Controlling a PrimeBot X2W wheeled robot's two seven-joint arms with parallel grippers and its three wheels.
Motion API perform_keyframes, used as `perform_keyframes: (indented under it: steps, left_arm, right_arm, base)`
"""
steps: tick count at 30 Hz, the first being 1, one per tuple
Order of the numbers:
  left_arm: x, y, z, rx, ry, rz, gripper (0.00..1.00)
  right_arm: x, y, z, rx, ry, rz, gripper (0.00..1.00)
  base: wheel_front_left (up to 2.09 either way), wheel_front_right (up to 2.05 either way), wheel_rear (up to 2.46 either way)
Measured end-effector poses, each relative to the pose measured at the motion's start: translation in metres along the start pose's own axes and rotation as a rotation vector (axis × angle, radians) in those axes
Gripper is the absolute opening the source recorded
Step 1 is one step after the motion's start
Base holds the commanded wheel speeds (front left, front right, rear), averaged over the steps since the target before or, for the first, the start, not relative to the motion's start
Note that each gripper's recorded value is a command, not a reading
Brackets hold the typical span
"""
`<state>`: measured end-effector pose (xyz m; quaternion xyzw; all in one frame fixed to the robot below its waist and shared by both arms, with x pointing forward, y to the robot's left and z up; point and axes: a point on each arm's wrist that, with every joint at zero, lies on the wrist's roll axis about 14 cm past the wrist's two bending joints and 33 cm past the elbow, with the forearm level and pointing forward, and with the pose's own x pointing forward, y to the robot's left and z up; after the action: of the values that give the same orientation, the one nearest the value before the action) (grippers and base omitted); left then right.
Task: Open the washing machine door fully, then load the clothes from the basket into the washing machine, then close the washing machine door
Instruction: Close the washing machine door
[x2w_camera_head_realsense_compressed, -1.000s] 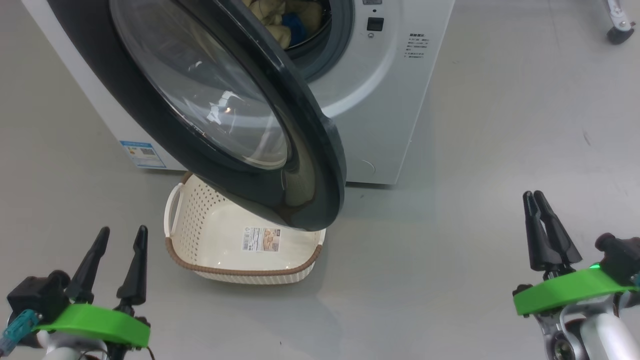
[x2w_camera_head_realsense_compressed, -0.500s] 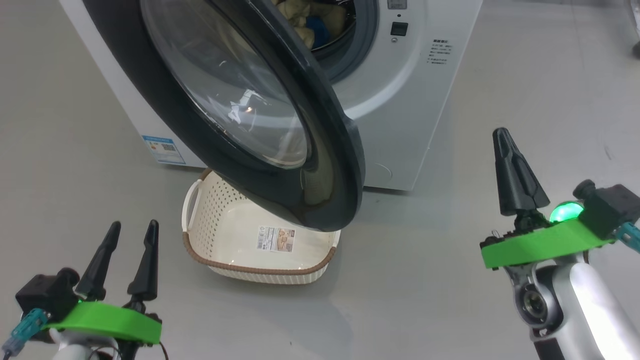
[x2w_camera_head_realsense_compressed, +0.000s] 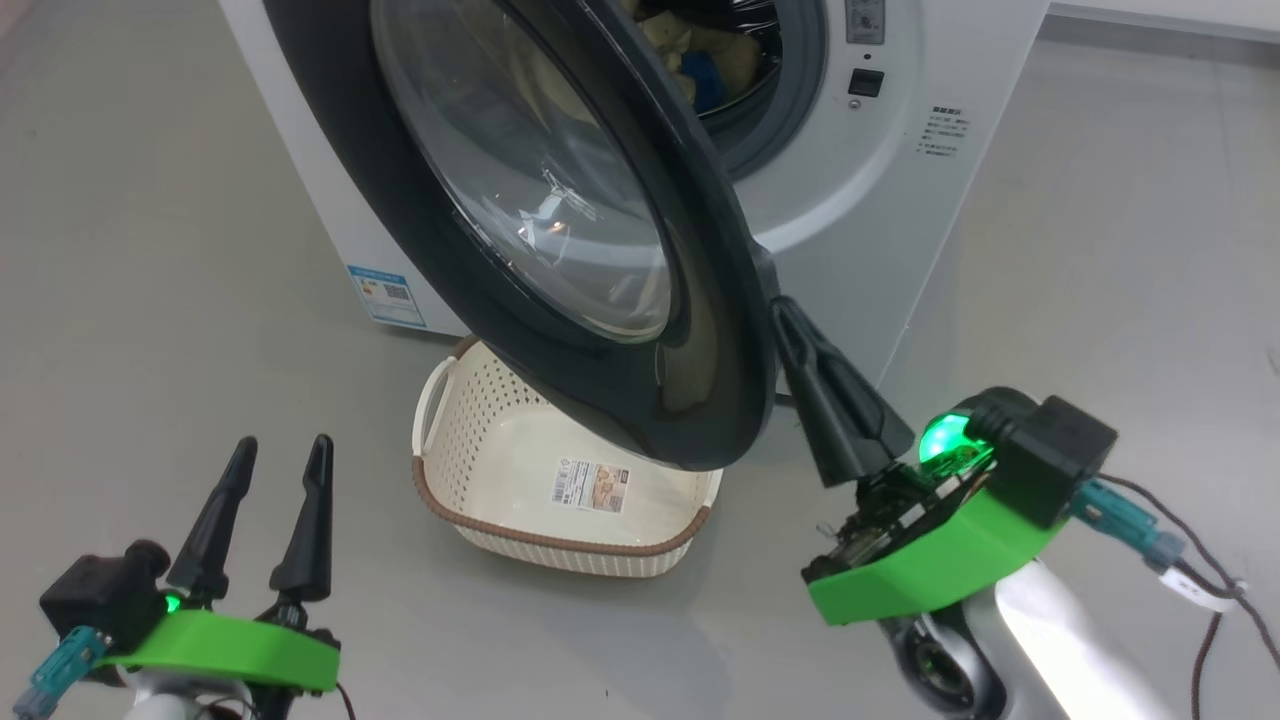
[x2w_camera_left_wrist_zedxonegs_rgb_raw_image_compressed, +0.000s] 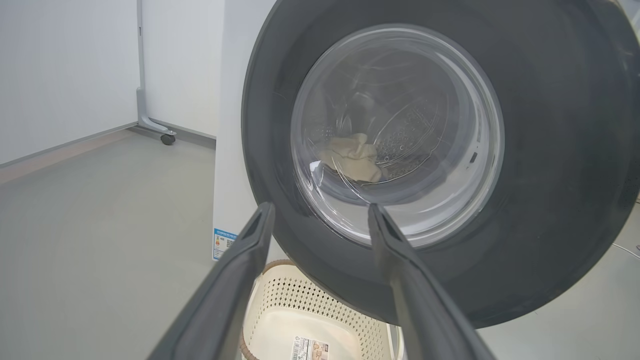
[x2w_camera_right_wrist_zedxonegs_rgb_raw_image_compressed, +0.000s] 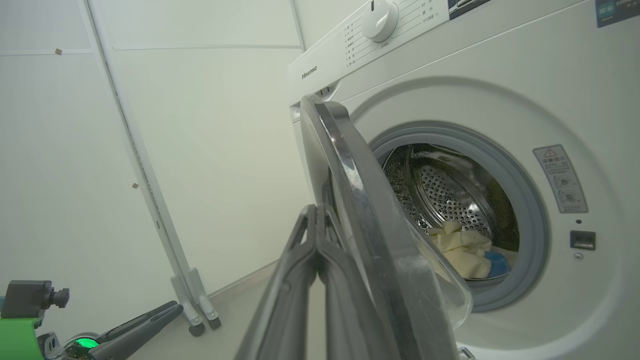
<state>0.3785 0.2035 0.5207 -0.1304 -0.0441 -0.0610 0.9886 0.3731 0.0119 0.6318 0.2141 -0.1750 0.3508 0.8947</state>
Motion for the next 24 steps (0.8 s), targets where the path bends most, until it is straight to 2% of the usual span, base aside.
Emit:
perform_keyframes:
  steps: [4,14,19,24]
  left_arm:
    - [-0.004,0.003,0.000,-0.006,-0.003,0.016,1.00]
    - [-0.010,0.011,-0.005,-0.015,0.011,0.053,1.00]
    - [-0.012,0.015,-0.010,-0.020,0.024,0.071,1.00]
    - [-0.013,0.019,-0.014,-0.025,0.036,0.088,1.00]
  right_arm:
    - [-0.002,0.017,-0.027,0.039,0.077,0.044,0.00]
    - [-0.020,0.024,-0.091,0.105,0.275,0.048,0.00]
    - [-0.028,0.013,-0.114,0.117,0.346,0.017,0.00]
    - [-0.019,0.004,-0.119,0.105,0.352,0.013,0.00]
  base:
    - [0.00,0.00,0.00]
    - [0.00,0.00,0.00]
    - [0.00,0.00,0.00]
    - [0.00,0.00,0.00]
